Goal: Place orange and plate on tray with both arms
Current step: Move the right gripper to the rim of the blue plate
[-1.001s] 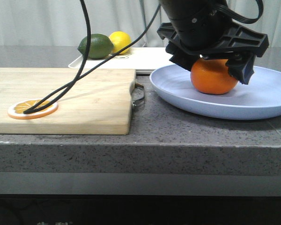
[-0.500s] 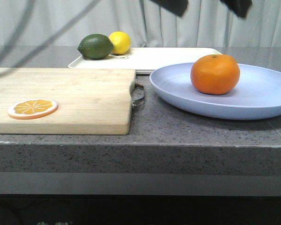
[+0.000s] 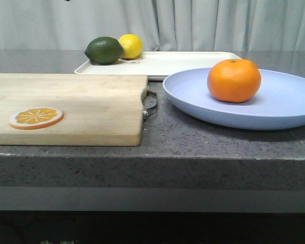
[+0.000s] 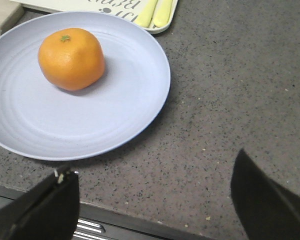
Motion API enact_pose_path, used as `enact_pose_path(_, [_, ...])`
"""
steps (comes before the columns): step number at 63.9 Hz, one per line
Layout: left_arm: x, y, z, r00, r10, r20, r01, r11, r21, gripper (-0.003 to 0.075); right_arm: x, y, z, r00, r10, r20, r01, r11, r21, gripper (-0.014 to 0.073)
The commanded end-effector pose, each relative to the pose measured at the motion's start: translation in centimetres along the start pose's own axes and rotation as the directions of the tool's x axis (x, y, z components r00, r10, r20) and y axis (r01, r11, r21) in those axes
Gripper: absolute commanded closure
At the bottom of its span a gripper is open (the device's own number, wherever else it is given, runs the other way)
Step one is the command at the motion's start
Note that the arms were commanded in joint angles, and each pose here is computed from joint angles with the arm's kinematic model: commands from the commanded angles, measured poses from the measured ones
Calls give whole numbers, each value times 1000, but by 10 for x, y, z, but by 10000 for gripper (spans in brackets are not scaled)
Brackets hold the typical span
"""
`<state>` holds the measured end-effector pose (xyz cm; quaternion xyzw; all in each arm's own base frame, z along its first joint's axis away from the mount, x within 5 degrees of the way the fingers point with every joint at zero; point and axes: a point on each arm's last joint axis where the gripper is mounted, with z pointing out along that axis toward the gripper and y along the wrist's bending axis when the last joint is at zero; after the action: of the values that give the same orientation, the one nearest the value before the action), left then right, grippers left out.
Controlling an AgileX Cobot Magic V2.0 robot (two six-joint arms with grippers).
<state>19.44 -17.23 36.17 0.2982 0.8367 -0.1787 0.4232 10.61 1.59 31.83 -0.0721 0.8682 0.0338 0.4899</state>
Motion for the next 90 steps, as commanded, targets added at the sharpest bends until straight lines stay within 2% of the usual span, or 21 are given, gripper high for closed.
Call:
enact_pose_path(1, [-1,4,-28,991,-24,129,25,1000,-8,89,-15,0,-4,996,-7,87,6,1000,3,-28])
enact_pose_path(16, [37,16,-64,988,-53,147,62,996,-59,89,-16,-1,8,1000,15,7,-15,1000,1,-28])
enact_pose_path(31, [55,23,-90,981,-58,183,79,991,-111,89,-42,-4,36,983,64,-175,-61,998,21,-28])
enact_pose_path(38, [58,22,-95,982,-59,179,80,990,-113,89,-60,-21,49,960,128,-250,-107,989,98,-28])
enact_pose_path(46, [61,22,-95,987,-63,148,80,990,-113,89,-65,-47,63,923,222,-315,-183,972,146,-28])
enact_pose_path(53, [61,22,-95,987,-63,146,80,990,-113,89,-64,-61,77,881,320,-349,-319,946,61,-28])
enact_pose_path(61, [61,22,-95,987,-63,150,80,990,-113,90,-60,-69,95,824,406,-396,-464,884,-59,-28])
enact_pose_path(74, [58,22,-95,982,-59,178,80,990,-113,90,-56,-69,123,763,460,-454,-562,819,-115,-20])
enact_pose_path(90, [57,22,-95,980,-58,190,80,990,-112,90,-54,-63,144,747,463,-477,-580,805,-127,131])
